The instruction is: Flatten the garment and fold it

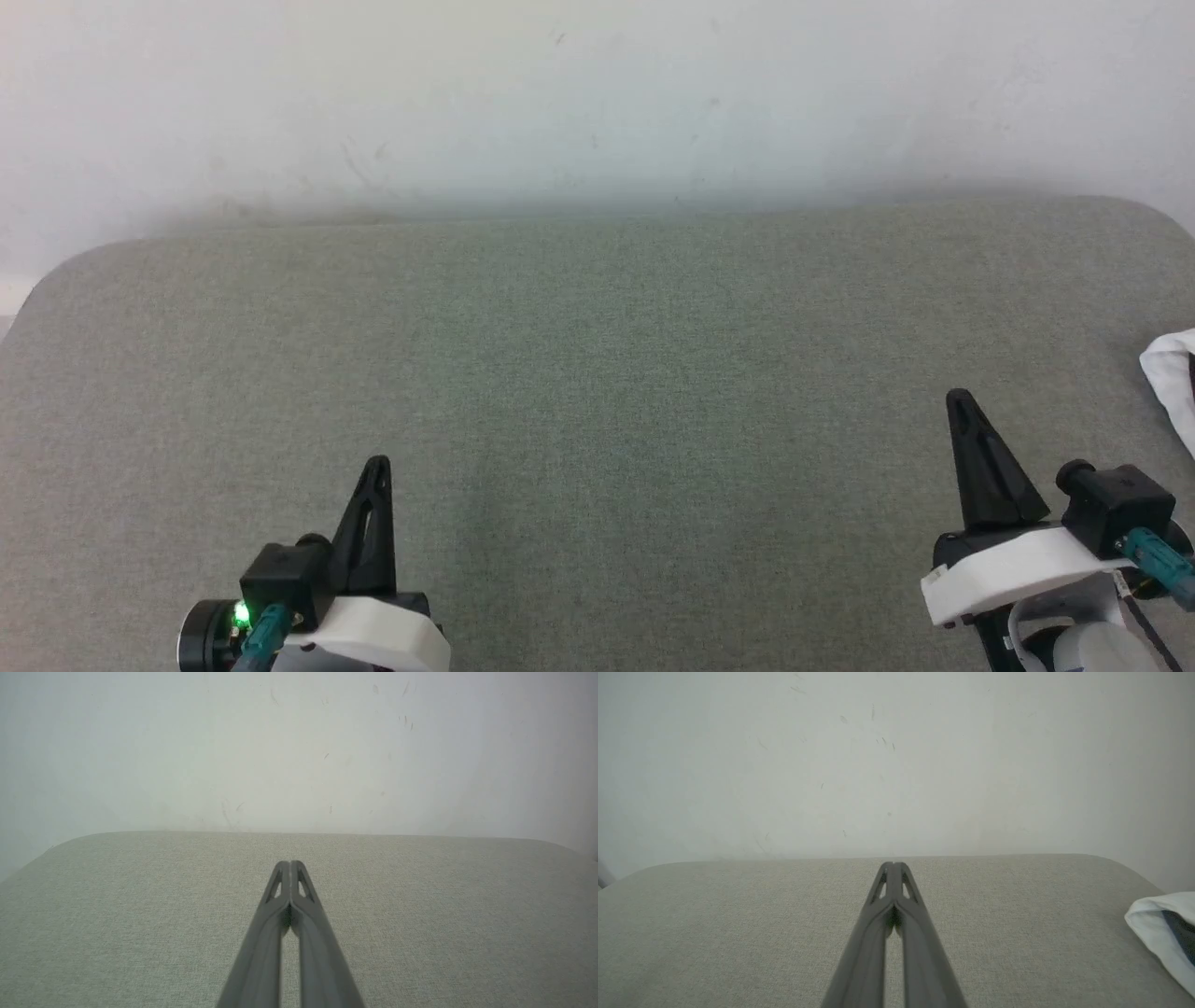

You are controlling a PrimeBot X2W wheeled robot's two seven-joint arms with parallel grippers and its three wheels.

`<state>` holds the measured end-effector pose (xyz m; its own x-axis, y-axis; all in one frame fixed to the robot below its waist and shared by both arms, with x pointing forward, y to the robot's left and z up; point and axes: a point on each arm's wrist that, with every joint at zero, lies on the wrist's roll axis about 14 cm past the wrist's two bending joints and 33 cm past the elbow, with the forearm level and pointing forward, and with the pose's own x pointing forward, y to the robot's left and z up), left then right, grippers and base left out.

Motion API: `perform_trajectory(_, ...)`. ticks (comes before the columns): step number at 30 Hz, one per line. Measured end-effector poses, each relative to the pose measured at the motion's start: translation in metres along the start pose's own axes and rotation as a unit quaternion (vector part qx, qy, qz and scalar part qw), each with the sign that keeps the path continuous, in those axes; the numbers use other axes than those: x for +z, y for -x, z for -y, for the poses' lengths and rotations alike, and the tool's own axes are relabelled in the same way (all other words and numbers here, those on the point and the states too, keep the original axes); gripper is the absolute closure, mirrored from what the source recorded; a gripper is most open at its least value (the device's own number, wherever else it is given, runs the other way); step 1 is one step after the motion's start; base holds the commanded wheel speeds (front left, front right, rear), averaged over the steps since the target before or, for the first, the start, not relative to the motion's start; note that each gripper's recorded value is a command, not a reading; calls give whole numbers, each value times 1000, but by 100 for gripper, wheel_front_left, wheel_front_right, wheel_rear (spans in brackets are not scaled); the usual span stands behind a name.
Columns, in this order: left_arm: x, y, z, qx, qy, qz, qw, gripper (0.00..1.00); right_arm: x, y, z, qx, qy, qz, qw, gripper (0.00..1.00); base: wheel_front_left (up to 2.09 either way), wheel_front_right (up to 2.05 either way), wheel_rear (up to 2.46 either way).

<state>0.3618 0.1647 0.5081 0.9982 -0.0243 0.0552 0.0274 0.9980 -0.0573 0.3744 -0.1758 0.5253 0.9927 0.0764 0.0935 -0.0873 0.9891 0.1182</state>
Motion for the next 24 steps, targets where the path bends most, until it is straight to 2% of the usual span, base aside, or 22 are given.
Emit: perform_trajectory(24,1,0,-4,4,-12,-12,1000,100,1,-1,-5,9,21,-11,1000,100,0,0,0)
